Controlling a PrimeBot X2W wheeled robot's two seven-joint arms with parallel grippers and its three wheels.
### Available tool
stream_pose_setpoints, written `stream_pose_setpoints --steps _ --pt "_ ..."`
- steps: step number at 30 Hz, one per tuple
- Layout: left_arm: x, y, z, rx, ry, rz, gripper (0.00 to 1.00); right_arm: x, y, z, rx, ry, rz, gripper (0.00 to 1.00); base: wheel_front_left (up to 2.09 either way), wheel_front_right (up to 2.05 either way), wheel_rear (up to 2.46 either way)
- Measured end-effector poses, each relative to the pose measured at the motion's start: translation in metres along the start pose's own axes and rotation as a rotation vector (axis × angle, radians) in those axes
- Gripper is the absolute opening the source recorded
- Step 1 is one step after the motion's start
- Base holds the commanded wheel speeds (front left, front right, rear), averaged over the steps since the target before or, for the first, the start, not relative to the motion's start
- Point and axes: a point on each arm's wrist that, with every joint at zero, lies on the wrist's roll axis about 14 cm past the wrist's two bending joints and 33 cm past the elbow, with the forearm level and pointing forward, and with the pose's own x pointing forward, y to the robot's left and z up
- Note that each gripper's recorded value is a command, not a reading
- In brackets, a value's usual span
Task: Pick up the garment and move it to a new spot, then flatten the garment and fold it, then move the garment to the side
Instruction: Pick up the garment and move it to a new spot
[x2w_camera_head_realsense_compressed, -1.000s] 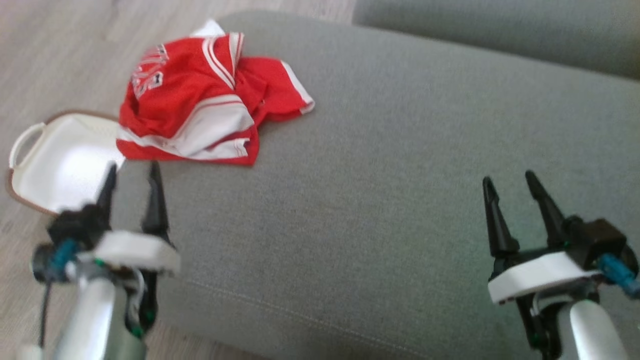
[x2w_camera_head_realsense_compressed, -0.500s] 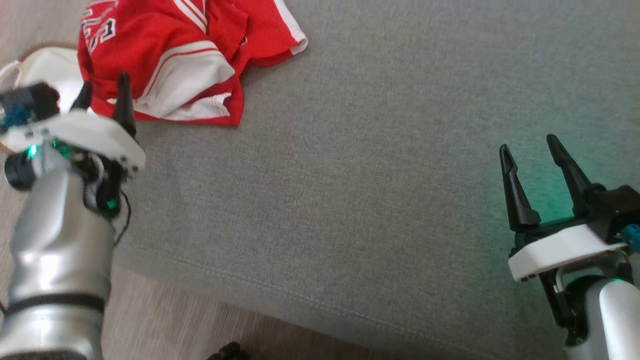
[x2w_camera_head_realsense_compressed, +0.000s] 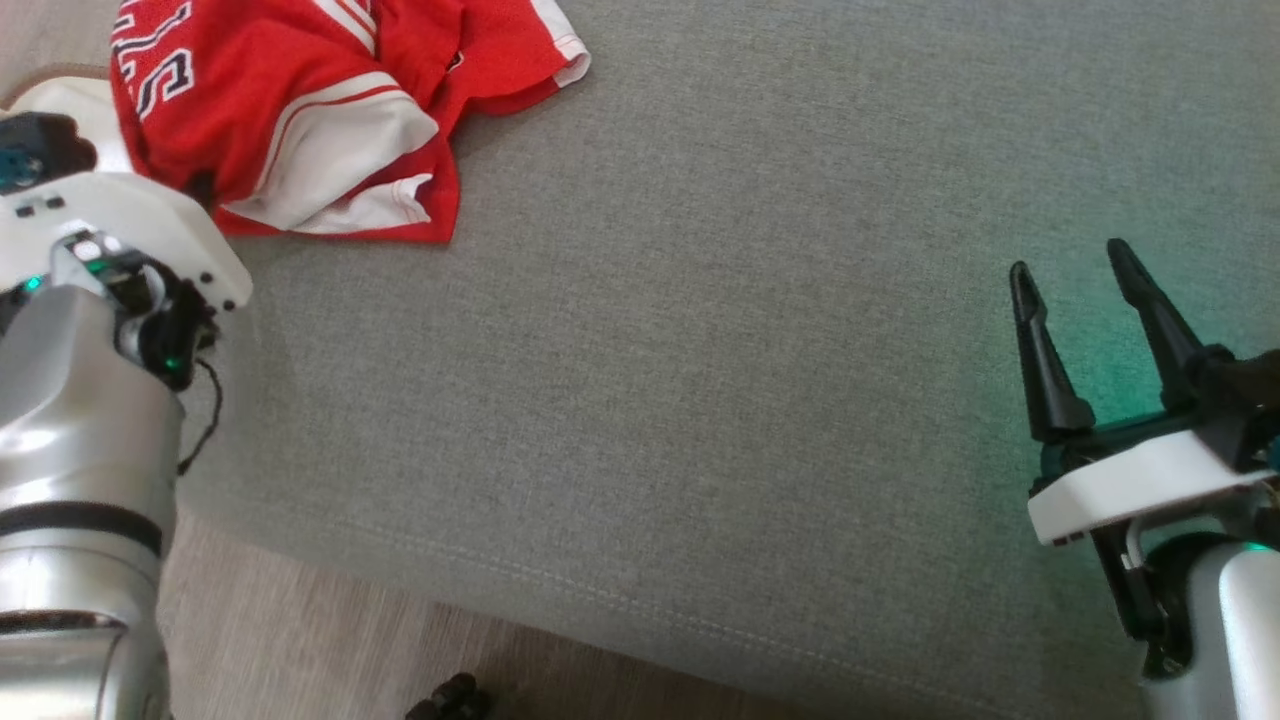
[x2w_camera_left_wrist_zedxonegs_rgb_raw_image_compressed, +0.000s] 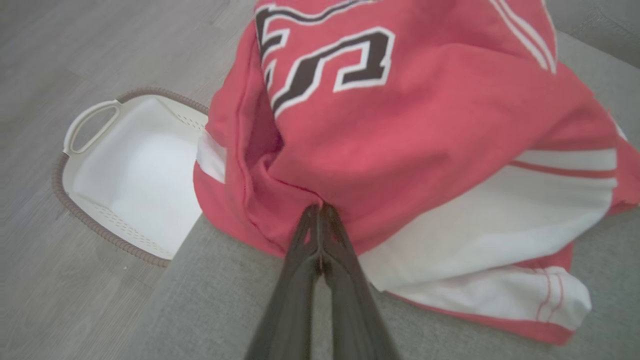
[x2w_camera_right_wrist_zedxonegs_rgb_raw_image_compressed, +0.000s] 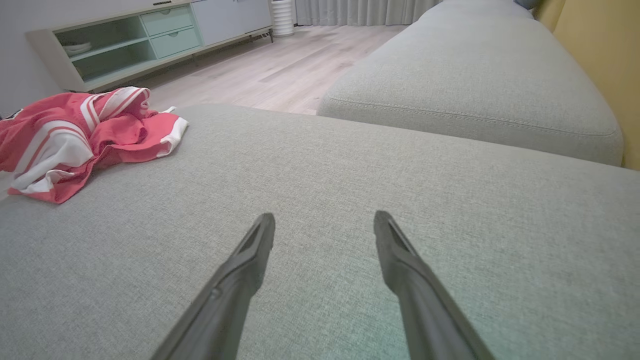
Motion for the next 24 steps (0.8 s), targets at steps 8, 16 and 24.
stream_pose_setpoints --steps 8,16,24 --pt "-0.006 0.009 0.045 0.118 -0.208 0.025 0.00 -0.004 -0.008 0.008 0.006 -0.021 -0.027 1.00 0.00 0.00 0.00" --pt "-0.044 0.009 0.133 0.208 -0.545 0.031 0.00 -0.012 -0.002 0.034 0.006 -0.093 -0.033 1.00 0.00 0.00 0.00" --pt "-0.122 -0.029 0.220 0.242 -0.901 -0.063 0.00 -0.034 0.004 0.068 0.013 -0.197 -0.052 1.00 0.00 0.00 0.00"
